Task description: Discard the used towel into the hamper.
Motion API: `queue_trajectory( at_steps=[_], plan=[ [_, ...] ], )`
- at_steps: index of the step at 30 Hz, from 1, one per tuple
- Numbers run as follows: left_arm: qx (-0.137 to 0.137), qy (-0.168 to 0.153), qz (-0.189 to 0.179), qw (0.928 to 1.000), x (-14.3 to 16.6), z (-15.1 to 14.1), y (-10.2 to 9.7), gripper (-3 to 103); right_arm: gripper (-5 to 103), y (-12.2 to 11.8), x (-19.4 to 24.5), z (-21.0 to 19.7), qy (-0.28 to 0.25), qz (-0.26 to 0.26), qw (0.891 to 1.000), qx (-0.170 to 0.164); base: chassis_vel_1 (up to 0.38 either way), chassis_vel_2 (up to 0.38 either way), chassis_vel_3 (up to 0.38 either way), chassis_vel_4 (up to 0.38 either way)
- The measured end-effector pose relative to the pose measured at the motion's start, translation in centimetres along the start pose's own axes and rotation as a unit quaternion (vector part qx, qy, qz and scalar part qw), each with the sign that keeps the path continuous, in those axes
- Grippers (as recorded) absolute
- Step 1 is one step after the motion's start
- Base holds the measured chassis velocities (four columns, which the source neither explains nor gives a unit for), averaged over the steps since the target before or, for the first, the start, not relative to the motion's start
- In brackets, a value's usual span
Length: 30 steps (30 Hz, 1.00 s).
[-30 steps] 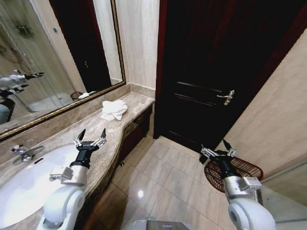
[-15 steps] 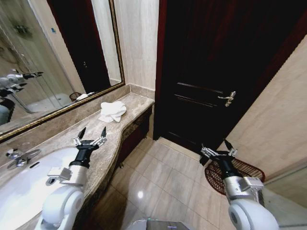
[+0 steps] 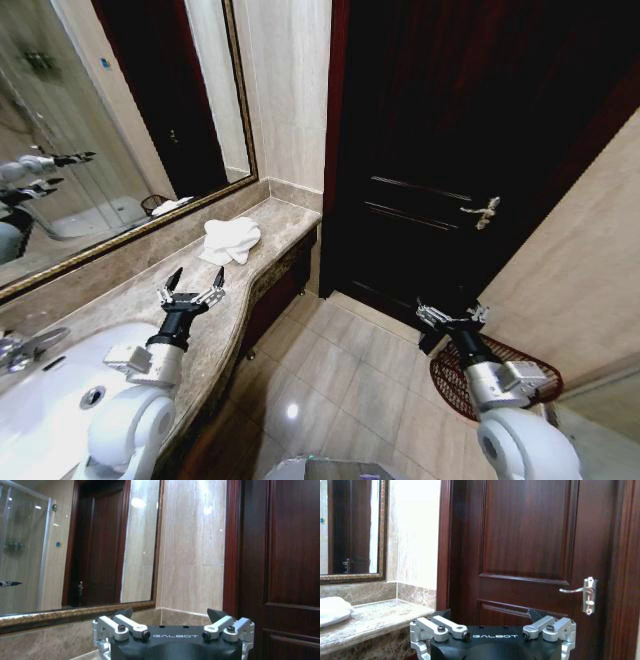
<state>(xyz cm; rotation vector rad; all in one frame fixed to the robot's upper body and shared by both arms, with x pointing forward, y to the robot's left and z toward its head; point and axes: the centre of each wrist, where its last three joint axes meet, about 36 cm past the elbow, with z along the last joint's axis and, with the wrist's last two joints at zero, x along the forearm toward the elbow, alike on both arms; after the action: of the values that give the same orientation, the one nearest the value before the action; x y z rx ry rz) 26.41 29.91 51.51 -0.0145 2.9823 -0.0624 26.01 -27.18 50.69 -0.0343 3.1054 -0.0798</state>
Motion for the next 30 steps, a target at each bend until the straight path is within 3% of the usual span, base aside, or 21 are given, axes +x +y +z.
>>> queue_trajectory(
  at_steps=[19, 30],
  plan=[
    [-0.011, 0.007, -0.007, 0.9999, 0.9, -0.9, -1.2, 100, 100, -0.2, 0.4, 0.1, -0.008, -0.005, 1.0, -0.005, -0.152, 0.149, 0.156, -0.151],
    [-0.014, 0.038, -0.035, 0.9986, -2.5, -0.1, 1.3, 100, 100, -1.0, 0.1, 0.9, -0.004, -0.005, 1.0, -0.004, 0.003, 0.004, -0.003, 0.004]
  ],
)
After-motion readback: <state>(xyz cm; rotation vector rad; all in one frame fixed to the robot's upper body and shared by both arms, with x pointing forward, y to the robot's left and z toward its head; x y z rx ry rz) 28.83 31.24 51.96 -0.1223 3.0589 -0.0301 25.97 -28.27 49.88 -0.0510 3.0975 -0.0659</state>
